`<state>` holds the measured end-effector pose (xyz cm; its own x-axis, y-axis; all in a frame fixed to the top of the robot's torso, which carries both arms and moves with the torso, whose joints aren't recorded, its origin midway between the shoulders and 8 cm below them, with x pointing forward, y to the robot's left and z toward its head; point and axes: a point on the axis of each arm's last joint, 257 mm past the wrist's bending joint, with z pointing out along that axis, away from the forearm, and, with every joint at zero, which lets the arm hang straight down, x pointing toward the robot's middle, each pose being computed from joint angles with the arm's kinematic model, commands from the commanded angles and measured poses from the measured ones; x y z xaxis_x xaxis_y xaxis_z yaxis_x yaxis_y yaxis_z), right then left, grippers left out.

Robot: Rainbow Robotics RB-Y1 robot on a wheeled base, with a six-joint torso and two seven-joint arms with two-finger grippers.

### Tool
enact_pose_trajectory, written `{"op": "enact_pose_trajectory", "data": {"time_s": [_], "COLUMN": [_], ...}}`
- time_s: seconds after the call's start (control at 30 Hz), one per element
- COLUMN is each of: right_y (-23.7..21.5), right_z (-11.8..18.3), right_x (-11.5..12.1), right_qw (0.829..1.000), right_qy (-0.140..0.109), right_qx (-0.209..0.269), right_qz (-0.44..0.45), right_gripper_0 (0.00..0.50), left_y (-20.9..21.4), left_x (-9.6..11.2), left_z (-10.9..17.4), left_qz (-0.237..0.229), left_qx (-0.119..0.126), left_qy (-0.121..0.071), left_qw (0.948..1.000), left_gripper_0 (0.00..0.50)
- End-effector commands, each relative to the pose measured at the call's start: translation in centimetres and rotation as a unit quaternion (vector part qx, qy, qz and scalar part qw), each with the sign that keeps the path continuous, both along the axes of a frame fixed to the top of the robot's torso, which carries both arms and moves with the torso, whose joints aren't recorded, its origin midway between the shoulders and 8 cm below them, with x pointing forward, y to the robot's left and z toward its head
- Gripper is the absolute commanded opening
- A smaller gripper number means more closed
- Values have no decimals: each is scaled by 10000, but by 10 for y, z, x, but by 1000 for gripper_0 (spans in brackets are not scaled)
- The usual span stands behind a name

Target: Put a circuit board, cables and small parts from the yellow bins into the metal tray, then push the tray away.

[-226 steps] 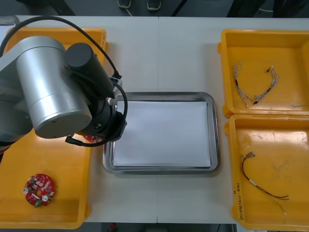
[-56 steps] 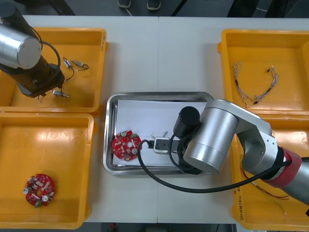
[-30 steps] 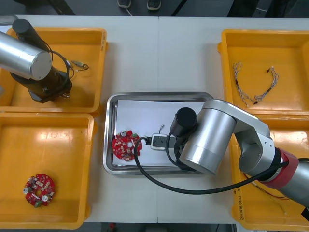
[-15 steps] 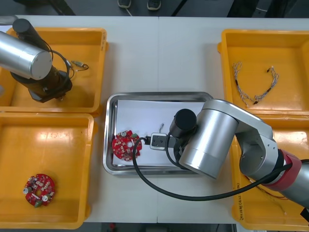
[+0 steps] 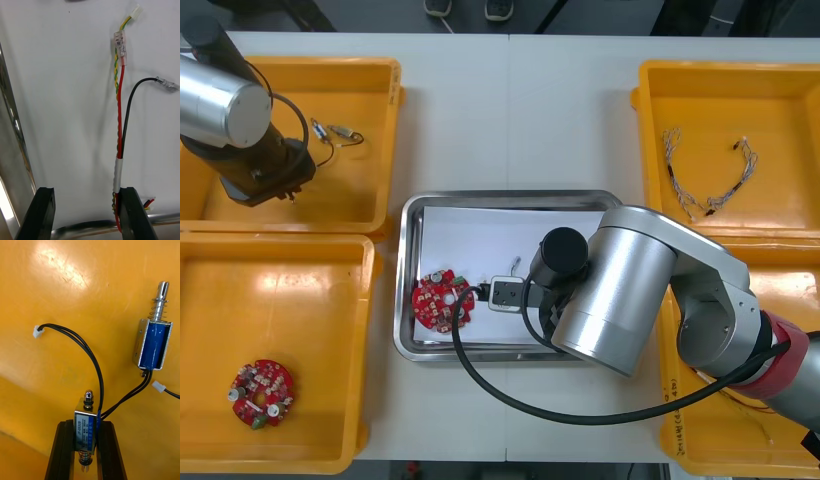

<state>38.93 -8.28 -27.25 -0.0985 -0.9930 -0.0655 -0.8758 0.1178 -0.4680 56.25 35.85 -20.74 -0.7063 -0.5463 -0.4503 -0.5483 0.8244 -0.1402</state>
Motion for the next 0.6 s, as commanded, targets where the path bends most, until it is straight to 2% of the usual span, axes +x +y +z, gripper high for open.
{"op": "enact_pose_trajectory", "data": {"time_s": [0.03,0.27,0.6], "right_y": [13,15,15], "right_z": [13,13,13], "right_x": [-3,-4,-4], "right_qw": [9997,9997,9997], "right_qy": [-91,-72,-79], "right_qx": [217,241,239], "right_qz": [47,51,49], "right_gripper_0": [0,0,0], "left_y": [-5,1,-2], "left_x": [12,6,-7], "left_z": [54,84,120], "left_qz": [-444,-468,-541], "left_qx": [247,561,557], "left_qy": [-331,-473,-590], "left_qw": [9982,9962,9952], "left_gripper_0": [1,2,2]}}
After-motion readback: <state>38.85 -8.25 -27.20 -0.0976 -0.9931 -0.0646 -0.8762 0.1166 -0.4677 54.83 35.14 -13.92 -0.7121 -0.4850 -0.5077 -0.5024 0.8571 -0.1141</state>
